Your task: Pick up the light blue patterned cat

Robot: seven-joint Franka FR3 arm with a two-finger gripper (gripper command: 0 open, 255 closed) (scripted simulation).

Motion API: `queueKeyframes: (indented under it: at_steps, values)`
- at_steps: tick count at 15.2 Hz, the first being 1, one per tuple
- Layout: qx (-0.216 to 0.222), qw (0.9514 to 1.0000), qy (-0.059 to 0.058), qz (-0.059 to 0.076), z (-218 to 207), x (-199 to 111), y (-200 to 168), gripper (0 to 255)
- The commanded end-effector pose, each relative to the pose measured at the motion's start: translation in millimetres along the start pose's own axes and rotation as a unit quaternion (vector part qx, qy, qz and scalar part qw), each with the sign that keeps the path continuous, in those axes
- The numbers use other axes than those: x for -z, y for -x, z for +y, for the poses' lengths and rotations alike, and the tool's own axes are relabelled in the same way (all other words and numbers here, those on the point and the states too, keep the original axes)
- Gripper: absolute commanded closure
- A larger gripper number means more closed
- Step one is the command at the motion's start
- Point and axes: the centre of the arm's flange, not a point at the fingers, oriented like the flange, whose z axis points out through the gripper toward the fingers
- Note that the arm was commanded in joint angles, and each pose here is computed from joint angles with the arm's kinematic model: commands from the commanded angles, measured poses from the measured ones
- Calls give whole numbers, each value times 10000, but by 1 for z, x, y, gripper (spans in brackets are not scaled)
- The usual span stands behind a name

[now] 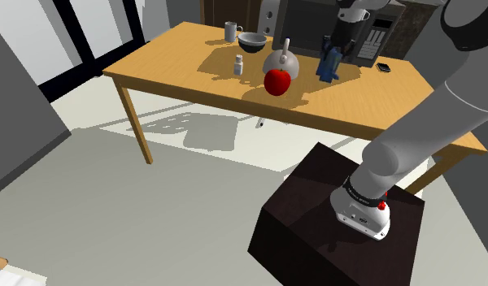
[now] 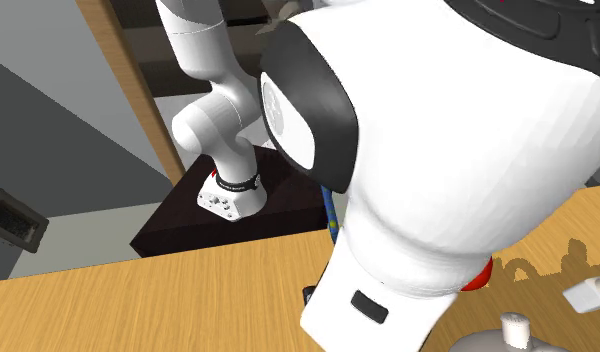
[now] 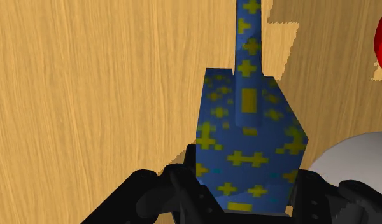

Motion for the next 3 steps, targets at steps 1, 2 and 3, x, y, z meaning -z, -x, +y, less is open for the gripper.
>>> queueKeyframes:
  at_steps: [1,2,3]
  values:
    - [0,10000,-5,7,0,12,0,255]
    - [0,10000,-5,7,0,12,0,255]
    - [0,10000,-5,7,0,12,0,255]
